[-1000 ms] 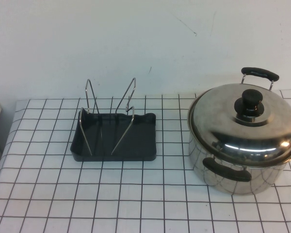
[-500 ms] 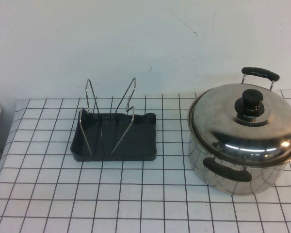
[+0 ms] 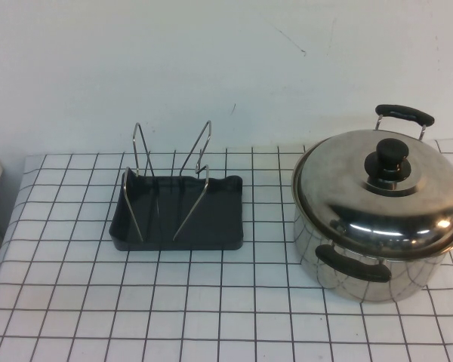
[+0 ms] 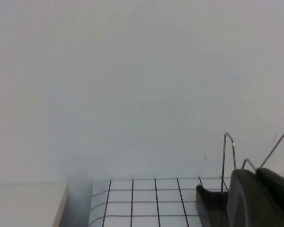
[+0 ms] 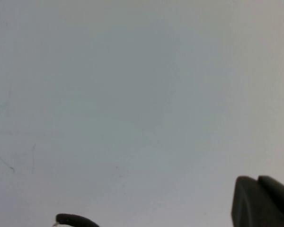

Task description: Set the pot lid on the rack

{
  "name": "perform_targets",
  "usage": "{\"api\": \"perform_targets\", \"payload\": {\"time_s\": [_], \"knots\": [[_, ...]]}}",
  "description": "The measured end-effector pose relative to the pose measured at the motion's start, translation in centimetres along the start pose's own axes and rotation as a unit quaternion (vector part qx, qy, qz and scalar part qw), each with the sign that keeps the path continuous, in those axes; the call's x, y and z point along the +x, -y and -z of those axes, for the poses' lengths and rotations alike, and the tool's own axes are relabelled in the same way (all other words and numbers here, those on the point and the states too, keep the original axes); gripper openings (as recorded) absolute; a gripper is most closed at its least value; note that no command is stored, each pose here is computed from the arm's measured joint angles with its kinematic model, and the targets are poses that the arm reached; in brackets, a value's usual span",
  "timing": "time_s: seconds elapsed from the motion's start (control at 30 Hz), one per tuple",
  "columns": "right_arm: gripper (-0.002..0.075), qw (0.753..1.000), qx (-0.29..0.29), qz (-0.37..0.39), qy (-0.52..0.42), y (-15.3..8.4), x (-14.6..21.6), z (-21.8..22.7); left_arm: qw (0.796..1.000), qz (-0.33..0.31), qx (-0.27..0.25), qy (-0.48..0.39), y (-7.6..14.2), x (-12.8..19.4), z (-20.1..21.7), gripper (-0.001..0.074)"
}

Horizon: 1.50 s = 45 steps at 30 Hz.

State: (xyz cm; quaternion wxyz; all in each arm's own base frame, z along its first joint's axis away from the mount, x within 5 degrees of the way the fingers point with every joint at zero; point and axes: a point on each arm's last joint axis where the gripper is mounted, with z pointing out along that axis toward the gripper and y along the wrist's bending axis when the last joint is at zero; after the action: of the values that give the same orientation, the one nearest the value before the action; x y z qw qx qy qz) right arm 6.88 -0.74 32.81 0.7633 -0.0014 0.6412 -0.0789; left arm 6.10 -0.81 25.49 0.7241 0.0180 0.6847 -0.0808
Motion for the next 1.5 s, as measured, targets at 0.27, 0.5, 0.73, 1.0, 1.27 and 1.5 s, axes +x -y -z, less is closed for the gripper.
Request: {"api": "perform_targets", "payload": {"time_s": [0.27,0.5,0.73,1.0,1.27,1.5], "knots": [[-0.0003,0.989,-0.144,0.007,-0.034,-2.8,1.5,-6.7,0.999,0.012,-0.001,-0.034,0.0,0.5,-1.2,-0.0003],[-0.0003,0.957,-0.283,-0.012,-0.064,-5.5,3.8,-12.2,1.0,0.015,0.002,-0.025,0.1,0.3,-1.2,-0.0001],[-0.0002,0.924,-0.381,-0.034,-0.011,-7.5,6.6,-15.3,1.0,0.016,0.002,-0.024,0.1,0.3,-1.2,-0.0001],[0.0302,0.91,-0.41,-0.05,-0.03,-8.5,10.5,-18.4,1.0,0.015,0.003,-0.023,0.1,0.3,-1.2,-0.0001],[0.0579,0.904,-0.421,-0.054,-0.057,-9.1,13.0,-21.2,1.0,0.013,0.005,-0.017,0.1,0.4,-1.3,-0.0001],[0.0588,0.899,-0.43,-0.052,-0.067,-10.0,14.3,-22.7,1.0,0.013,0.006,-0.016,0.1,0.4,-1.3,-0.0001]]}}
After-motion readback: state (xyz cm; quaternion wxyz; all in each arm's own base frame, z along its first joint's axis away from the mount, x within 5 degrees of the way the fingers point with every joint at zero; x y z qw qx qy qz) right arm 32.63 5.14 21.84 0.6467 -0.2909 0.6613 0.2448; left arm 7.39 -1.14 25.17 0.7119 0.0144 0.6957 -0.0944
